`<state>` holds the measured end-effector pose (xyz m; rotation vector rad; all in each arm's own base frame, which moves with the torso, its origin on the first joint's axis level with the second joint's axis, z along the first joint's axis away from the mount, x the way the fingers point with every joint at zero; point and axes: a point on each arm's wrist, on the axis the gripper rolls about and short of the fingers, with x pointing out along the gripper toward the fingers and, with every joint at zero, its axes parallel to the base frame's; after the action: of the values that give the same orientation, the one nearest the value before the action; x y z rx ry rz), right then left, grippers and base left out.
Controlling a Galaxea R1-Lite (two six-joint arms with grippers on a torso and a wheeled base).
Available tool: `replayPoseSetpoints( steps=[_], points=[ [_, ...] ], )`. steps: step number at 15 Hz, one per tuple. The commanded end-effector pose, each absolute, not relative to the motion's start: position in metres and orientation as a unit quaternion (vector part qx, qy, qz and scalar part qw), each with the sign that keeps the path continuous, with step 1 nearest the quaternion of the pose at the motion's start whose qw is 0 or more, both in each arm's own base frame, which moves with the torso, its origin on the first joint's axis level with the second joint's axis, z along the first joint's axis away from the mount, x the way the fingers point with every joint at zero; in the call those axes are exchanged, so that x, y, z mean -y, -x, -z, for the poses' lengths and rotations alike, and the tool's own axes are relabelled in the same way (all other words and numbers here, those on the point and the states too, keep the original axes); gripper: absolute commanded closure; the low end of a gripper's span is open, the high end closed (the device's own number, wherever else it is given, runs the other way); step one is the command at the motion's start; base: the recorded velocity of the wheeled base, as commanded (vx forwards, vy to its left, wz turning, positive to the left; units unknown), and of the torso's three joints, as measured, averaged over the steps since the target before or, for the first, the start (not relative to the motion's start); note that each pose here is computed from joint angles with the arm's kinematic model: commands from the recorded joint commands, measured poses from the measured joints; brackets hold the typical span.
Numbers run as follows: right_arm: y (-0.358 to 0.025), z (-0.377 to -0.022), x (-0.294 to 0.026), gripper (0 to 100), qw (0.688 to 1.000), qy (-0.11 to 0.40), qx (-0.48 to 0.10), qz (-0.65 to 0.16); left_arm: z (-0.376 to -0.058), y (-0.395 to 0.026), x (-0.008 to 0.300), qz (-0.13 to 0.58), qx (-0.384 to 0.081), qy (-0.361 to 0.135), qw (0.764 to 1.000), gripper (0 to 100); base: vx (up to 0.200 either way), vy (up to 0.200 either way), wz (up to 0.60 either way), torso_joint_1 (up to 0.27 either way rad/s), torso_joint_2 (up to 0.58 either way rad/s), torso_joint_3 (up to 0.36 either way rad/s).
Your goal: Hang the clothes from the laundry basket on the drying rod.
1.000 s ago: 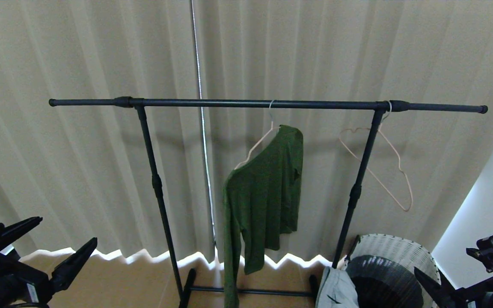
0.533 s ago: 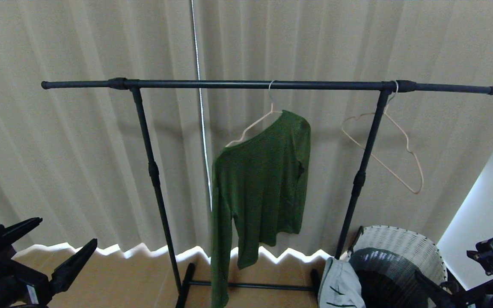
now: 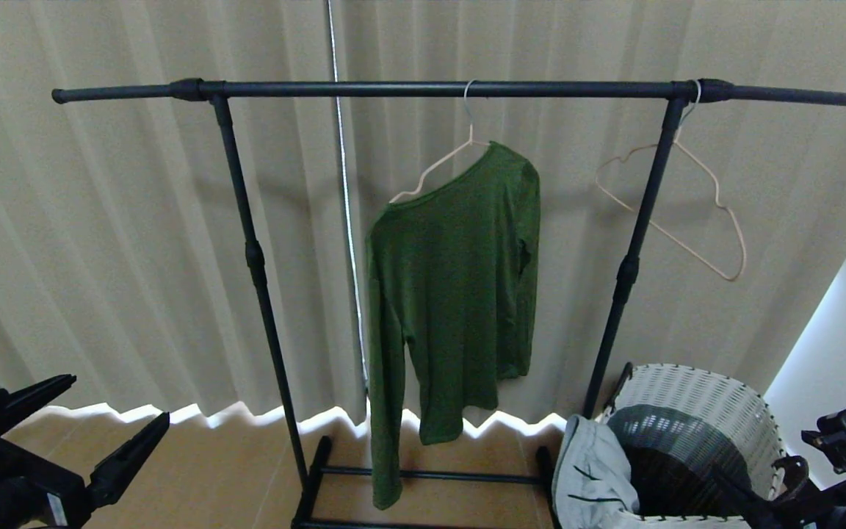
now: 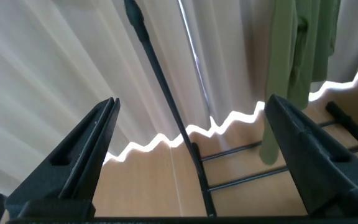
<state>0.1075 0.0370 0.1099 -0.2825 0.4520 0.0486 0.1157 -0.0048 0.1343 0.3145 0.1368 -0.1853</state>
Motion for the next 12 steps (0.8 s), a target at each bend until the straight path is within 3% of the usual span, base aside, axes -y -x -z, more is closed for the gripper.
replayPoseSetpoints(
  steps=[1,7,12],
  points=[
    [-0.1078,-0.1101,-0.0371,0,0.964,0.14,-0.223,-0.024,-0.1336,-0.1153,0.0049,0.093,-0.069,-0.156,0.981,0,0.0,0.0,0.0,-0.212,0.47,0.261],
    [-0.1077,-0.1091,-0.0371,0,0.963,0.141,-0.226,-0.024,-0.1334,-0.115,0.0056,0.096,-0.069,-0.156,0.981,0,0.0,0.0,0.0,-0.191,0.44,0.255],
    [-0.1063,-0.1069,-0.0365,0,0.962,0.143,-0.23,-0.022,-0.1327,-0.1146,0.0063,0.1,-0.07,-0.155,0.98,0,0.0,0.0,0.0,-0.035,0.09,0.051]
  ],
)
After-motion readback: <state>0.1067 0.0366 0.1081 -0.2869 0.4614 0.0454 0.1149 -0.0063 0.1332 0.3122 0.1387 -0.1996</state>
